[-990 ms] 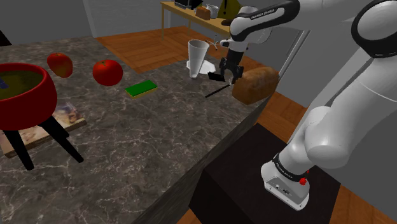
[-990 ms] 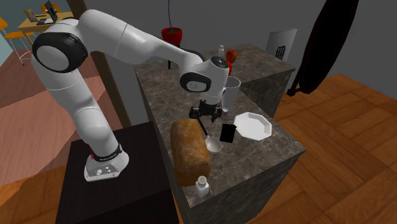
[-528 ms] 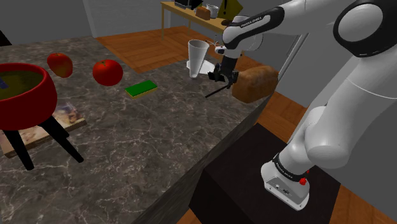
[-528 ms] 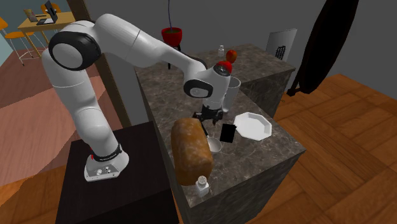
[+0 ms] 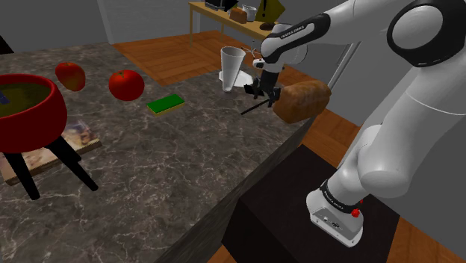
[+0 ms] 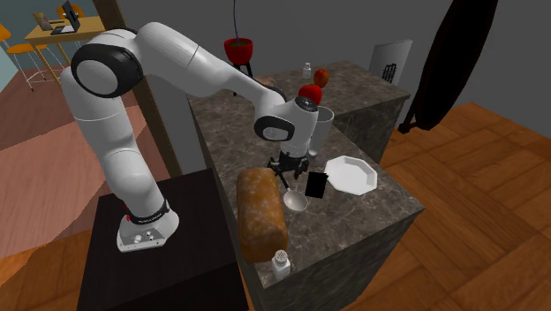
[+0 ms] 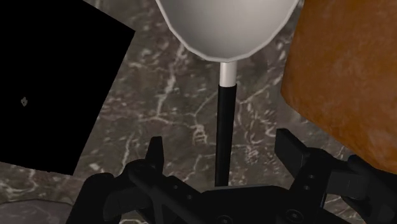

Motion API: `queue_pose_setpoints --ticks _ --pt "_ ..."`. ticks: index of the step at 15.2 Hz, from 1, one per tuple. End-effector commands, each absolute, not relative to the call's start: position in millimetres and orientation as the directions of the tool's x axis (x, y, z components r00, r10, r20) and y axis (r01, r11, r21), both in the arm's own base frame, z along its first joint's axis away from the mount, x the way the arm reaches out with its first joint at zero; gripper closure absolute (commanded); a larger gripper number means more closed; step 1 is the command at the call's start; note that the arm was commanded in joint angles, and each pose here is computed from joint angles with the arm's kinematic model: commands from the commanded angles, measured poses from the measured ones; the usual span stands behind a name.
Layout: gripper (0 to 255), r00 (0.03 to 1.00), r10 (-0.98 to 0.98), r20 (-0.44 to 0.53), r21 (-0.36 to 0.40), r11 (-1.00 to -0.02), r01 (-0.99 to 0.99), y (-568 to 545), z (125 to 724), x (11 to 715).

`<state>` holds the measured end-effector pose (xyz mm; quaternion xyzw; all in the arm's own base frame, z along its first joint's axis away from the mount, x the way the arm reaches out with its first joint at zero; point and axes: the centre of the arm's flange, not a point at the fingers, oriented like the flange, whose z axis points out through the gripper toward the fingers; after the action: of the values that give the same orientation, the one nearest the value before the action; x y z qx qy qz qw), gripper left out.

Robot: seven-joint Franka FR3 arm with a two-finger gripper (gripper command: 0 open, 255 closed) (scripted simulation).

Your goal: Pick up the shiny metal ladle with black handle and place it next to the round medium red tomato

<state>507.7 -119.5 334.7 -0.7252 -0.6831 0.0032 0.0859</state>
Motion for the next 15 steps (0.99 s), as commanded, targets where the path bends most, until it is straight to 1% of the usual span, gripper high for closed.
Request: queue_pose_setpoints --ticks 1,2,11,15 --pt "0 0.071 0.991 0.11 -0.136 -0.056 0.989 -122.7 332.3 505.4" --pt "255 0.071 0.991 0.11 -0.136 -0.055 0.989 -122.0 332.1 505.8" --pt "255 0.071 0.991 0.11 -0.136 -0.056 0.989 -122.7 332.3 505.4" --pt "255 0.071 0.991 0.11 -0.136 -0.056 0.989 -122.7 353.4 505.4"
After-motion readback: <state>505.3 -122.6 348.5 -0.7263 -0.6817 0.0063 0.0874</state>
